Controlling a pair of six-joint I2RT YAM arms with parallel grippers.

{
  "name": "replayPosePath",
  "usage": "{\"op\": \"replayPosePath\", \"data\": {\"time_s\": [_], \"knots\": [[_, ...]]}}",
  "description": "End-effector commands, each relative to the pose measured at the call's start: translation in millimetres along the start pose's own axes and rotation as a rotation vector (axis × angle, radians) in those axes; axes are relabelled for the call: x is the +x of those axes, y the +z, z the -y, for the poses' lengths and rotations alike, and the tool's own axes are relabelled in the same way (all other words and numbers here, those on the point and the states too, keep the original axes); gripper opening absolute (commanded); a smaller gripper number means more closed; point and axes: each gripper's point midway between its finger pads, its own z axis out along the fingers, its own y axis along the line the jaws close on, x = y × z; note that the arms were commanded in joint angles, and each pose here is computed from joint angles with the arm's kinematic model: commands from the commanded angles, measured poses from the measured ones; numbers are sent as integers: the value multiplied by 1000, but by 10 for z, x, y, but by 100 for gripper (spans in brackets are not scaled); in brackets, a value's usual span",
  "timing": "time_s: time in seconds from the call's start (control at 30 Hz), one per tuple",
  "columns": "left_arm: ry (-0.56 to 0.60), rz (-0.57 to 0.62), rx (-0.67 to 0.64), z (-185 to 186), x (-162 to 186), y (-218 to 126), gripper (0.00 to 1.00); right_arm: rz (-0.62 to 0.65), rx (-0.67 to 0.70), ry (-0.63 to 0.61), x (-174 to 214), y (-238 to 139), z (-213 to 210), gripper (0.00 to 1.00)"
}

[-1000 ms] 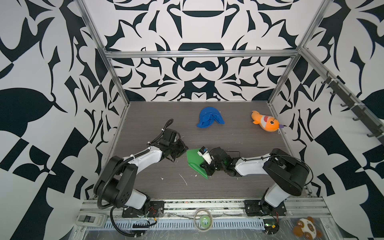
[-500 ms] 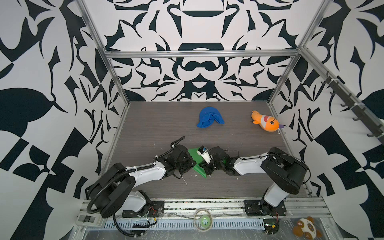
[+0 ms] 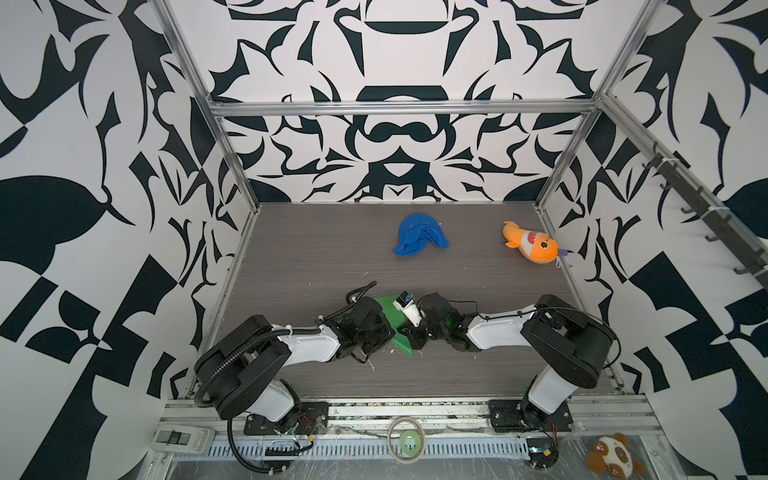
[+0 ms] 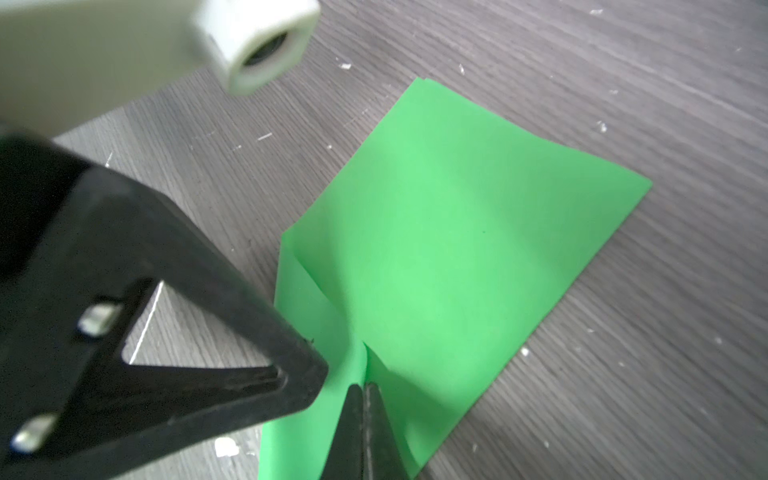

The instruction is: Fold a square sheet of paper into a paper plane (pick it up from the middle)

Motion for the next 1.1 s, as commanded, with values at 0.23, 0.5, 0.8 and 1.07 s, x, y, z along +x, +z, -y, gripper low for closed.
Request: {"op": "replayPosePath", "data": {"time_s": [0.23,0.5,0.8,1.07], "knots": [[15,21,-40,-228,-1,42,11,-44,11,23,80,39,35,2],[40,7,-52,-281,23,68,10,-40,10,23,59,33,31,2],[186,3,-87,-494,62,30,12,-39,12,24,52,32,38,2],[258,-17,-145,-708,101,40,14,-39,5,29,49,35,30,2]]}}
